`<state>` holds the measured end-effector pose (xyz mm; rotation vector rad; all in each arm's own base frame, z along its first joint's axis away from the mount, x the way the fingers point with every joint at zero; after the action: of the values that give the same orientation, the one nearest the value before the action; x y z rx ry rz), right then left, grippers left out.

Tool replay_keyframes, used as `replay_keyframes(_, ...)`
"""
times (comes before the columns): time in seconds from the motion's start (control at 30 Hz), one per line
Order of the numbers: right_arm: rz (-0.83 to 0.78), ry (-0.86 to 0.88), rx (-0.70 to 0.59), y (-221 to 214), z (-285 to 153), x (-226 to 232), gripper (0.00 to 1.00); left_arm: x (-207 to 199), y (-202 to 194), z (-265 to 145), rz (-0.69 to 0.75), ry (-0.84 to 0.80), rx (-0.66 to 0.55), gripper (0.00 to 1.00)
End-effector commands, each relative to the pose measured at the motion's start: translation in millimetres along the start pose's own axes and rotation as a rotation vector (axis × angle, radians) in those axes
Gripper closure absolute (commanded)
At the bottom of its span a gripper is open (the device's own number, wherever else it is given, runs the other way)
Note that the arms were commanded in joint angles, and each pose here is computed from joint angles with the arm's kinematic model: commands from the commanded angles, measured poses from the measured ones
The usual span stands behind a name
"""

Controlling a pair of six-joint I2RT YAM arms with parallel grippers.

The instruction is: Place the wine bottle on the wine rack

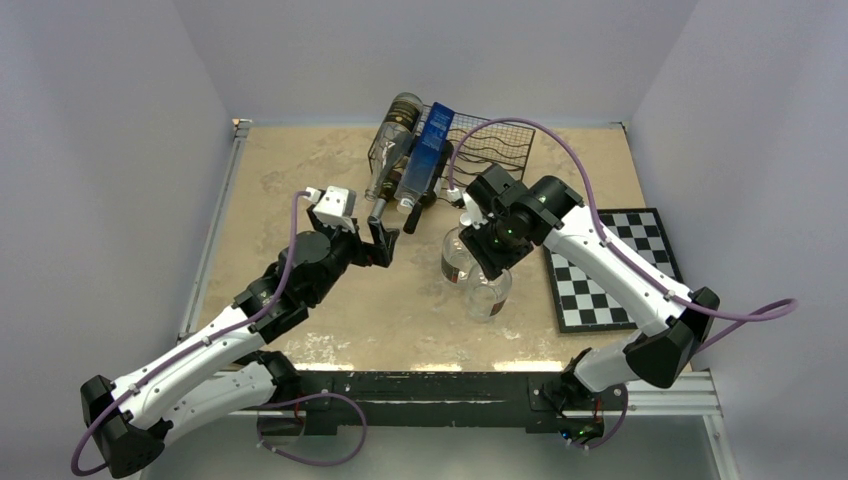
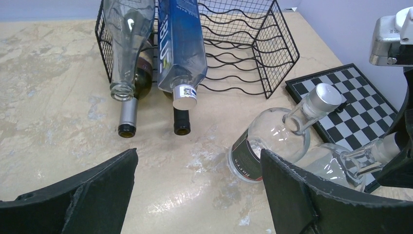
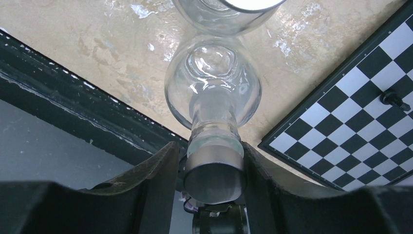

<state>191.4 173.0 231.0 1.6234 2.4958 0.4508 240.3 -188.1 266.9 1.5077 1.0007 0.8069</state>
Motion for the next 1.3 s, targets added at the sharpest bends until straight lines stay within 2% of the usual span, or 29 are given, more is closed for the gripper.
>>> replay_keyframes(0.0, 0.032, 0.024, -0.069, 6.0, -4.9, 2.1, 0.49, -0.5, 1.5, -0.5, -0.025, -0.004, -0.011, 0.01)
replay_keyframes(0.13, 0.029, 0.031, -0.099, 14.0, -1.7, 4.3, 0.51, -2.0, 0.7, -0.1, -0.023, -0.012, -0.004, 0.01)
replay_keyframes(0.23, 0.016, 0.042, -0.107, 17.6, 1.6, 6.5, 0.58, -1.8, 0.2, -0.5, -0.022, -0.012, -0.001, 0.01)
replay_keyframes(0.27, 0.012, 0.046, -0.105, 18.3, 2.7, 7.2, 0.66, -1.8, -1.0, -0.6, -0.021, -0.011, 0.003, 0.01)
replay_keyframes(0.37, -0.003, 0.078, -0.107, 19.5, 1.4, 12.2, 1.0, -1.5, -6.5, -3.1, -0.028, -0.013, 0.024, 0.01)
replay_keyframes(0.5, -0.004, 0.154, -0.154, 22.9, -7.3, 24.1, 1.0, -2.3, -24.9, -8.2, -0.047, -0.03, 0.055, 0.02)
replay_keyframes(0.83, 0.07, 0.457, -0.387, 55.5, -52.6, 80.8, 1.0, 4.1, -47.0, -24.5, -0.095, -0.009, 0.133, 0.04)
replay_keyframes(1.0, 0.142, 0.548, -0.463, 68.4, -39.8, 96.5, 1.0, 7.3, -74.0, -34.1, -0.122, 0.011, 0.236, 0.06)
replay_keyframes(1.27, 0.138, 0.598, -0.592, 66.5, -10.5, 96.7, 1.0, 18.6, -114.7, -51.2, -0.168, 0.117, 0.43, 0.08)
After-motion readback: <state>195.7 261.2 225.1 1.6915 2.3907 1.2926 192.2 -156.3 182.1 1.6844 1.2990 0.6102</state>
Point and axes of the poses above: each gripper's point midway between its finger pads, its own z axis out along the fingers, its own x axis along the line the jaws close on, y = z × x, the point moved 2 cm from there along -z, back along the fingers, and after that the axes turned 13 degrees about z, right-handed, at the moved point
